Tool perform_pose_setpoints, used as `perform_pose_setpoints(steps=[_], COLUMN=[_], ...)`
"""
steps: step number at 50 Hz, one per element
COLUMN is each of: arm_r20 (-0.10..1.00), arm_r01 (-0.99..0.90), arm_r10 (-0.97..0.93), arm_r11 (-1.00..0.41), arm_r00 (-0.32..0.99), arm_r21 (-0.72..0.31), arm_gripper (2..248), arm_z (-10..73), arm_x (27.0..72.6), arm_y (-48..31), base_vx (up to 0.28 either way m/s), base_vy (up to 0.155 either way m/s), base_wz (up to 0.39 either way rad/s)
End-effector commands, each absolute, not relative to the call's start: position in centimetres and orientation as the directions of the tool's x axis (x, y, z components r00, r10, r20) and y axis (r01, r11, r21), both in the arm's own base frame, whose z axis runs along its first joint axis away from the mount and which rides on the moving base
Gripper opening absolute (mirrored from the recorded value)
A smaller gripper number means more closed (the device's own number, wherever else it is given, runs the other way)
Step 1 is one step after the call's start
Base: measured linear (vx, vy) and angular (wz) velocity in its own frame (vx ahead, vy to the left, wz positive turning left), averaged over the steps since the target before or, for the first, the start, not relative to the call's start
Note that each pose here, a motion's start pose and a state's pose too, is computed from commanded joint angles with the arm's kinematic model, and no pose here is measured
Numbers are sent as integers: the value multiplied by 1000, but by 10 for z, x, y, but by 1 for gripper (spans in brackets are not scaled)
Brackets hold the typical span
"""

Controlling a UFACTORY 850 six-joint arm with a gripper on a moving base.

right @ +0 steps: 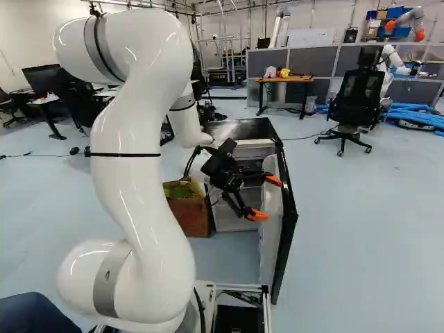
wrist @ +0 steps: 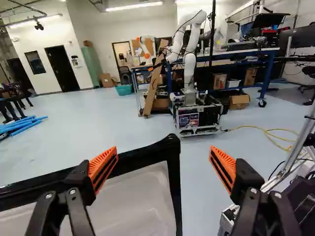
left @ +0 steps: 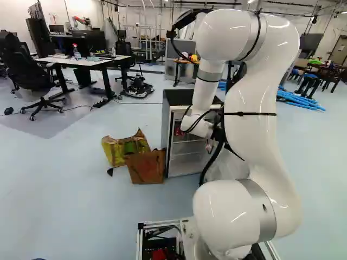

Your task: Grab a drink from the fridge

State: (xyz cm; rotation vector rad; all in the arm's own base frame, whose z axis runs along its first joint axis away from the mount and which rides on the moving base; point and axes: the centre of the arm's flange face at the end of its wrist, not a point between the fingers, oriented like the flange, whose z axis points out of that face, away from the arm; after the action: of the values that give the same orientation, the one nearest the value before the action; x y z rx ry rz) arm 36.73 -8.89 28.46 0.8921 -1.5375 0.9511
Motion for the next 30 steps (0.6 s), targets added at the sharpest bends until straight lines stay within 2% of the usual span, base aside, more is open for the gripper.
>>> perform_pose_setpoints(steps=[30], arm_r20=[974], arm_r01=[-928], arm_r10=[-141], arm_r11=[354], arm_r00=[-179], arm_r21=[-119], arm_gripper=[247], arm_z=[277], arm_x=[374], arm_y=[-90], base_vx=[0], base_vy=[0], base_wz=[0])
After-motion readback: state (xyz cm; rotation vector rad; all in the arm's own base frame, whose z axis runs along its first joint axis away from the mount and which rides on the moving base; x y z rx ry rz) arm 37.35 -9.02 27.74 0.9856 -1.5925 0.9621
